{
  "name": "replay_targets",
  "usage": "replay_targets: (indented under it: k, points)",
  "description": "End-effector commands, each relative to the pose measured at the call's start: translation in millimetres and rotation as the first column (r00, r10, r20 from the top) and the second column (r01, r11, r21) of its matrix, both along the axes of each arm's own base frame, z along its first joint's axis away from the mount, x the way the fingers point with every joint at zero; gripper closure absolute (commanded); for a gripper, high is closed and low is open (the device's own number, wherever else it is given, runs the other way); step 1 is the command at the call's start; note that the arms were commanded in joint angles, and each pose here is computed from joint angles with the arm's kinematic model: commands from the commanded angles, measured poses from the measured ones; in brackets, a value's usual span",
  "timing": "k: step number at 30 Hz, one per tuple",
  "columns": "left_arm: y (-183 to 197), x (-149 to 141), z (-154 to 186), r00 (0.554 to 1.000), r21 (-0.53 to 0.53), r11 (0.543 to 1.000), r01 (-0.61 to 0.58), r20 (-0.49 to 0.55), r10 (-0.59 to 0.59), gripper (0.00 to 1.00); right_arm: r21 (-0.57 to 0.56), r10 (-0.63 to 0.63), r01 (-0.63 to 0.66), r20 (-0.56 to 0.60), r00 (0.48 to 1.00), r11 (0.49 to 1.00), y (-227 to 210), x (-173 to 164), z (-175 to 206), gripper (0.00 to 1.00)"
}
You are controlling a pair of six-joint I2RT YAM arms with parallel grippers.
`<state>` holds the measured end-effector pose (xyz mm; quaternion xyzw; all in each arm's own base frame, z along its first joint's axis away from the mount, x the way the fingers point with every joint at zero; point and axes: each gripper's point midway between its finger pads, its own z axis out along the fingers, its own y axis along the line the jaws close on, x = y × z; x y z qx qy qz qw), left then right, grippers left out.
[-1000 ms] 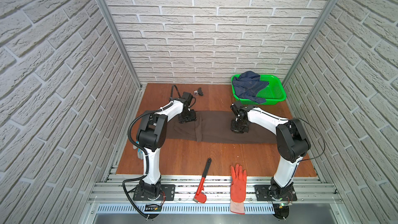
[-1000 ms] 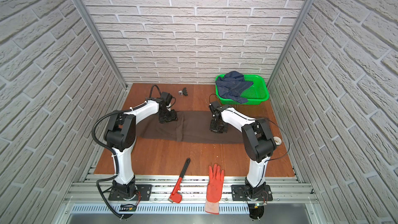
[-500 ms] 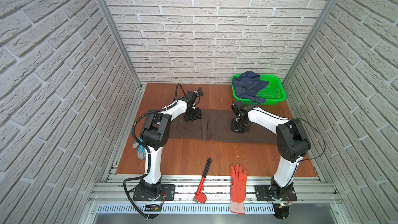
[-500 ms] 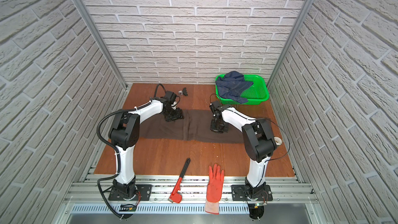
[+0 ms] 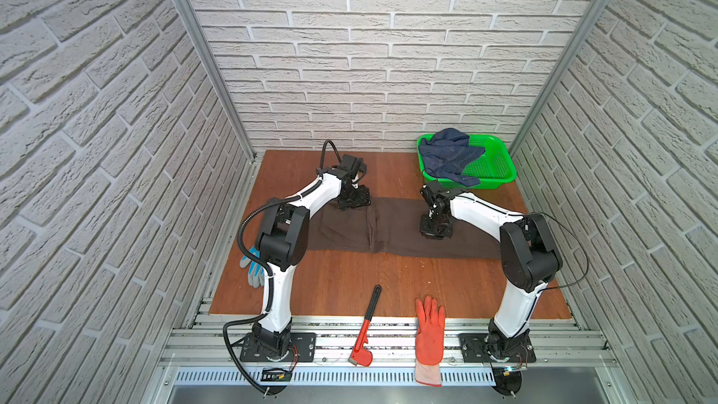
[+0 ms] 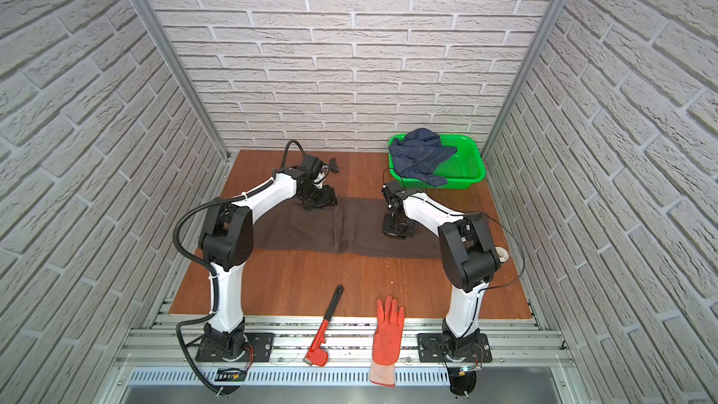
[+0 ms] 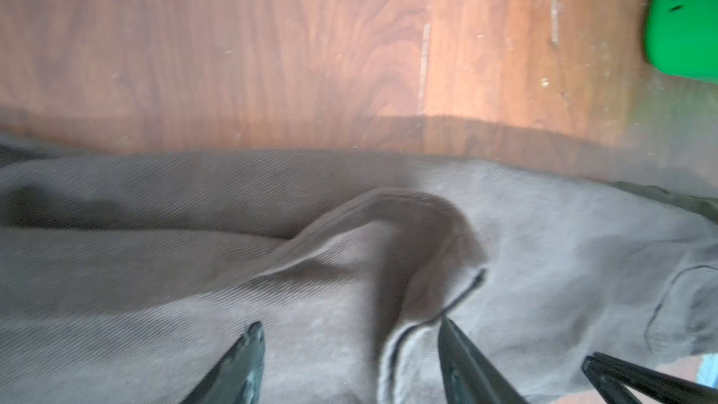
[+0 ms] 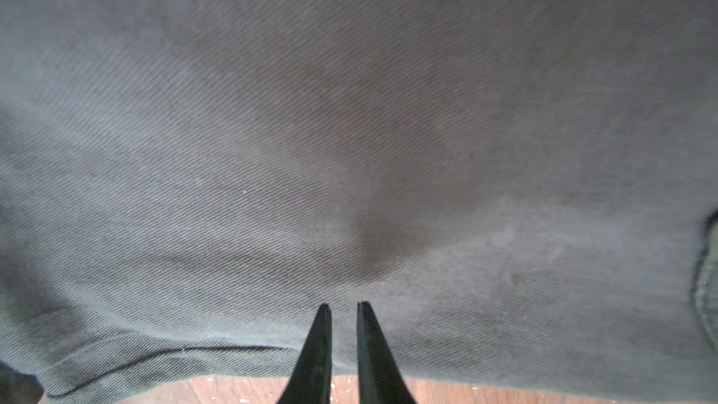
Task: Fold and stack the trousers
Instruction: Smooth out the trousers at the center of the table.
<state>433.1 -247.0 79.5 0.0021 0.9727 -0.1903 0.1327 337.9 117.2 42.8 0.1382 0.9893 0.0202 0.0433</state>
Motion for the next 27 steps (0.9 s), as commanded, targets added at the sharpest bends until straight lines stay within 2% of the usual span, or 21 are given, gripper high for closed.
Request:
replay_targets:
  k: [1, 4, 7, 10, 13, 15, 17, 18, 21, 24, 27]
  points:
    - [-20, -9, -5, 0.999, -0.039, 0.998, 0.045, -0.028, -0.046, 0.3, -0.011, 0.003, -0.003, 0.003, 1.0, 1.0, -6, -5, 6, 0.84]
    - [-33, -13, -4, 0.997, -0.078, 0.995, 0.064, -0.037, -0.067, 0.3, -0.015, -0.004, 0.004, -0.003, 1.0, 1.0, -11, -6, 4, 0.84]
    - [-34, -16, -12, 0.996, -0.068, 0.996, 0.061, -0.061, -0.066, 0.3, -0.012, -0.011, 0.011, -0.004, 1.0, 1.0, -13, -5, 3, 0.85]
    - [-35, -19, -20, 0.994, -0.072, 0.996, 0.059, -0.088, -0.065, 0.35, -0.01, -0.015, 0.015, -0.003, 1.0, 1.0, -14, -5, 2, 0.85]
    - [-34, -21, -25, 0.992, -0.064, 0.996, 0.055, -0.106, -0.061, 0.52, -0.013, -0.016, 0.016, -0.007, 1.0, 1.0, -15, -5, 0, 0.85]
    - [-30, -21, -23, 0.993, -0.069, 0.996, 0.048, -0.108, -0.055, 0.72, -0.015, -0.02, 0.02, -0.011, 1.0, 1.0, -18, -5, -2, 0.85]
    - [-17, -17, -18, 0.995, -0.063, 0.998, 0.02, -0.1, -0.026, 0.96, -0.016, -0.028, 0.028, -0.013, 1.0, 0.999, -21, -3, -5, 0.85]
    - [-6, -14, -14, 0.996, -0.059, 0.998, 0.003, -0.094, -0.008, 1.0, -0.018, -0.032, 0.032, -0.016, 0.999, 0.999, -22, -3, -7, 0.85]
    - [47, -6, 15, 0.997, 0.006, 0.998, -0.057, -0.044, 0.057, 1.0, -0.026, -0.043, 0.042, -0.027, 0.999, 0.999, -29, -3, -12, 0.86]
    - [120, -5, 52, 0.994, 0.122, 0.986, -0.113, 0.007, 0.113, 1.0, -0.047, -0.053, 0.051, -0.043, 0.998, 0.998, -37, -3, -18, 0.86]
    - [197, -15, 75, 0.986, 0.278, 0.947, -0.16, 0.001, 0.167, 1.0, -0.06, -0.066, 0.062, -0.061, 0.996, 0.996, -45, -3, -25, 0.85]
